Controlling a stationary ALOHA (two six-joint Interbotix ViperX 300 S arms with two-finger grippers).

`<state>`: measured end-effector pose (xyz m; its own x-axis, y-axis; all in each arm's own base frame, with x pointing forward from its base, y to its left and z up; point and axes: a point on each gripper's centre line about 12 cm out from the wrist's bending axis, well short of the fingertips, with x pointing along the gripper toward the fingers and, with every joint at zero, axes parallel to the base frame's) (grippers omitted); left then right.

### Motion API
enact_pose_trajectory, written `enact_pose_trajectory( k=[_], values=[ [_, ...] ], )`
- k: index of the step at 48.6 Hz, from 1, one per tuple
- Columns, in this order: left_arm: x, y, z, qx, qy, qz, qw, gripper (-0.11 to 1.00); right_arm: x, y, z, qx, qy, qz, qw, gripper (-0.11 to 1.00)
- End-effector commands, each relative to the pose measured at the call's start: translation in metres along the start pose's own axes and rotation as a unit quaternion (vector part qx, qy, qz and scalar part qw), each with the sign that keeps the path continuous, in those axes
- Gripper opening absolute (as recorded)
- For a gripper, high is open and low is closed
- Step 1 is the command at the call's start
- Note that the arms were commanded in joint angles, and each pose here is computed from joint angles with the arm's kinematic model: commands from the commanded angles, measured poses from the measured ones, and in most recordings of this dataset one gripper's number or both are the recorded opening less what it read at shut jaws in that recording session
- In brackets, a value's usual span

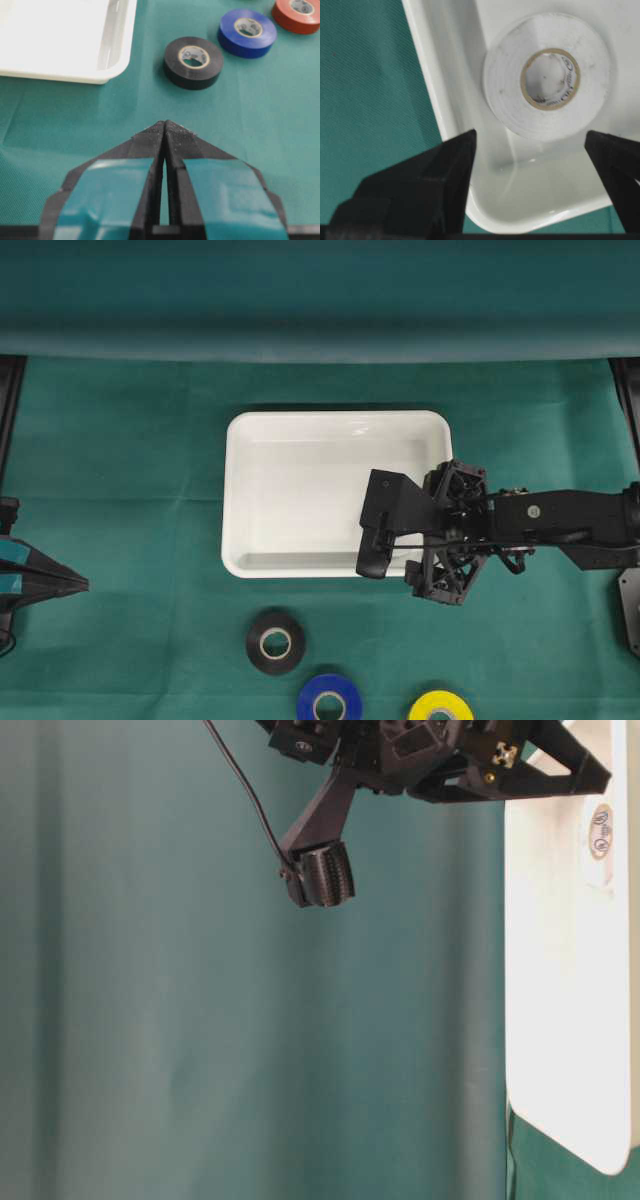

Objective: Put the tape into the white case with the right arm.
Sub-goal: 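Lift the white roll and lower it into the tray's right side, then open the right gripper and withdraw it to the right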

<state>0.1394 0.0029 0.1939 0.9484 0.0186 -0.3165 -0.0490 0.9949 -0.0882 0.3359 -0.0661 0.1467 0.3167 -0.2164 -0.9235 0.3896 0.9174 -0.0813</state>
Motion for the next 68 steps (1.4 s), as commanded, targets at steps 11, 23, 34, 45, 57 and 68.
enact_pose_trajectory(
  k=[11, 23, 34, 45, 57, 68],
  values=[
    [0.0, 0.001, 0.006, -0.002, -0.008, 0.003, 1.0, 0.0, -0.024, -0.006, -0.003, 0.006, -0.019, 0.0, 0.9998, 0.69],
    [0.0, 0.001, 0.006, -0.003, -0.008, 0.004, 1.0, 0.0, -0.051, -0.02, -0.043, 0.009, -0.035, 0.003, 0.9994, 0.69],
    [0.0, 0.002, 0.005, -0.007, -0.009, 0.009, 0.9999, 0.0, -0.072, -0.03, -0.084, 0.013, -0.102, 0.03, 0.9943, 0.69],
    [0.0, 0.003, 0.005, -0.01, -0.01, 0.012, 0.9998, 0.0, -0.09, -0.036, -0.118, 0.018, -0.201, 0.068, 0.977, 0.68],
    [0.0, 0.004, 0.005, -0.011, -0.009, 0.015, 0.9998, 0.0, -0.095, -0.043, -0.141, 0.029, -0.223, 0.071, 0.9717, 0.68],
    [0.0, 0.005, 0.005, -0.011, -0.009, 0.016, 0.9998, 0.0, -0.093, -0.042, -0.14, 0.034, -0.217, 0.073, 0.9728, 0.68]
  ],
)
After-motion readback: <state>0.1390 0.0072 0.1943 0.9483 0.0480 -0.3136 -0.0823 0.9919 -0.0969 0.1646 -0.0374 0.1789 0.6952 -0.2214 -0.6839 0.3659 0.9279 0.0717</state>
